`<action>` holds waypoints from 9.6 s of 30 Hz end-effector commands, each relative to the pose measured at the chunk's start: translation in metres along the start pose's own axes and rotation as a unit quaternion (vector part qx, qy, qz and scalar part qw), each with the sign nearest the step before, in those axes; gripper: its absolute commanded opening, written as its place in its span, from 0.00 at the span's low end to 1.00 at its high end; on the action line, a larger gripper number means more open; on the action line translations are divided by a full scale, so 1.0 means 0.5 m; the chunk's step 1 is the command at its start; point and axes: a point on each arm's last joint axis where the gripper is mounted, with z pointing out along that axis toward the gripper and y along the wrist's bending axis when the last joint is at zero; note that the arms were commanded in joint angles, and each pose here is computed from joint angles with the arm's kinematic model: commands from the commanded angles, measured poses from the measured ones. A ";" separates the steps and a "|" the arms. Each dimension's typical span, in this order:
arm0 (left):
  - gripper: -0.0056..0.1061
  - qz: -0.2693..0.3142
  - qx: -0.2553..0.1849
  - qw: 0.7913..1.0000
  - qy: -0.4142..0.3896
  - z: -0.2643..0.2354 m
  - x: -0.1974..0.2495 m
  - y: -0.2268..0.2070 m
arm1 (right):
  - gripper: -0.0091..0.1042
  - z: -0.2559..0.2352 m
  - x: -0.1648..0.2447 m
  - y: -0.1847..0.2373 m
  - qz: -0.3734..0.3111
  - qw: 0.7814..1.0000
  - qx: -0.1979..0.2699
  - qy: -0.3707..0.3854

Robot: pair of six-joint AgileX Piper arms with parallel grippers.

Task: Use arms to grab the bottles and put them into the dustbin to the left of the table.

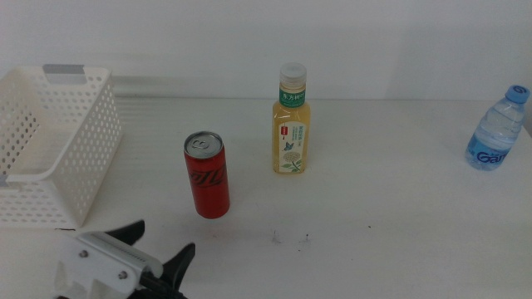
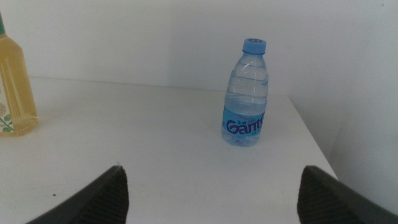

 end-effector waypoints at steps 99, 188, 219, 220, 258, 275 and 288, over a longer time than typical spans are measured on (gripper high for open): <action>0.89 -0.049 0.006 0.998 -0.025 0.293 -0.018 0.039 | 0.90 0.000 0.001 -0.001 -0.006 1.000 0.004 -0.005; 0.36 -0.009 -0.108 0.955 0.275 0.138 -0.499 0.204 | 0.90 0.000 0.001 -0.001 -0.006 1.000 0.004 -0.005; 0.36 -0.142 -0.138 0.901 0.385 0.195 -0.376 0.541 | 0.90 0.000 0.001 -0.001 -0.006 1.000 0.004 -0.005; 0.36 -0.146 -0.135 0.899 0.389 0.200 -0.368 0.544 | 0.90 0.000 0.001 -0.001 -0.006 1.000 0.004 -0.005; 0.83 -0.145 -0.132 0.883 0.426 0.238 -0.293 0.572 | 0.90 0.000 0.001 -0.001 -0.006 1.000 0.004 -0.005; 0.84 -0.110 -0.135 0.928 0.329 0.161 -0.531 0.376 | 0.90 0.000 0.001 -0.001 -0.006 1.000 0.004 -0.005; 0.84 -0.038 -0.064 0.975 0.210 0.089 -0.583 0.160 | 0.90 0.000 0.001 -0.001 -0.006 1.000 0.004 -0.005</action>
